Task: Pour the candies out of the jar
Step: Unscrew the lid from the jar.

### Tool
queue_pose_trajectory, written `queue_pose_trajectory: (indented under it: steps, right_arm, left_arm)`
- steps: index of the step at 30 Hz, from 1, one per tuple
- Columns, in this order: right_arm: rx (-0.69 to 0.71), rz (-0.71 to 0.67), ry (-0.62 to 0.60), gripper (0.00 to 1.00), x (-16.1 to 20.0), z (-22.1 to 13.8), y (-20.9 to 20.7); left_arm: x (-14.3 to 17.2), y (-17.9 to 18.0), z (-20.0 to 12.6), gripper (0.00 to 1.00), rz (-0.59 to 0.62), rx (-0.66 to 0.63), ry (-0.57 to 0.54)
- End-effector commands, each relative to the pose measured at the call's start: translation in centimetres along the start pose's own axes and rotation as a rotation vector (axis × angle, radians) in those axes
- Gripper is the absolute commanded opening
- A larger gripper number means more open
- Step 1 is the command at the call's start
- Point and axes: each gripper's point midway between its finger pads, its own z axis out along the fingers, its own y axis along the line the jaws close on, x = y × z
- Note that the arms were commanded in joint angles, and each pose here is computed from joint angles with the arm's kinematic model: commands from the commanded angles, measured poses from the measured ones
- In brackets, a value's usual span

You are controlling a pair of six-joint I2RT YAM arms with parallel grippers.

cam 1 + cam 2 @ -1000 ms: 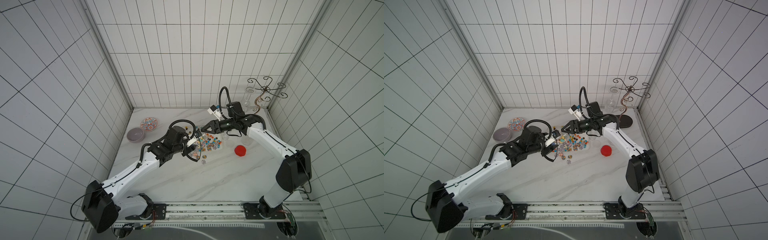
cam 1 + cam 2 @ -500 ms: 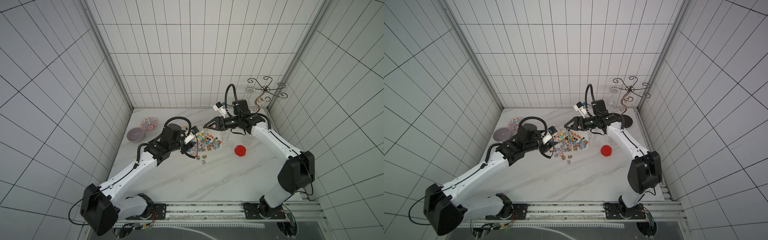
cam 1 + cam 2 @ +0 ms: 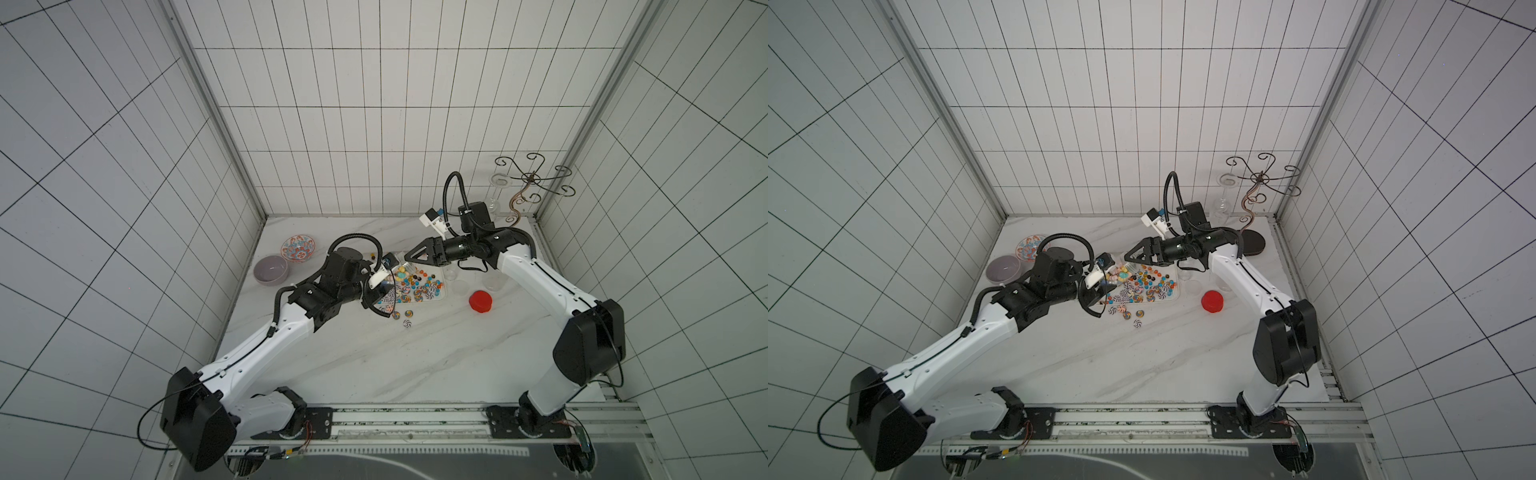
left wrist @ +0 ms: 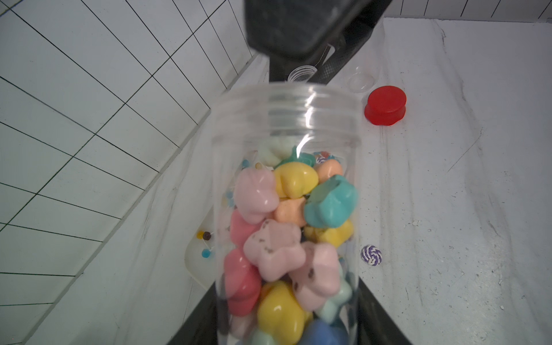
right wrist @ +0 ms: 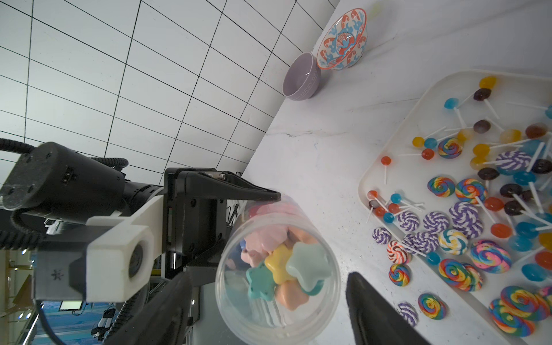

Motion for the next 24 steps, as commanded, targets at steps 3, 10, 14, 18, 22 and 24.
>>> queue_pose_trajectory:
  steps: [3, 10, 14, 18, 22, 24]
  right_arm:
    - [0.006, 0.000, 0.028, 0.82, 0.5, 0.5, -0.4]
    - [-0.001, -0.007, 0.028, 0.79, 0.4, 0.5, -0.1]
    - [-0.007, -0.012, 0.029, 0.75, 0.4, 0.5, 0.0]
    - [-0.006, -0.027, 0.024, 0.70, 0.2, 0.4, 0.1]
    - [-0.026, -0.040, 0.024, 0.64, 0.2, 0.4, 0.5]
    - [-0.034, -0.043, 0.025, 0.64, 0.2, 0.4, 0.6]
  left_arm:
    - [-3.5, 1.3, -1.4, 0.26, 0.017, -0.042, -0.123]
    - [-3.6, 1.3, -1.3, 0.26, 0.015, -0.040, -0.125]
    - [-3.5, 1.3, -1.3, 0.26, 0.013, -0.039, -0.123]
    - [-3.5, 1.3, -1.3, 0.26, 0.011, -0.039, -0.122]
    - [-3.6, 1.3, -1.3, 0.26, 0.010, -0.035, -0.127]
    - [-3.6, 1.3, -1.3, 0.26, 0.010, -0.034, -0.128]
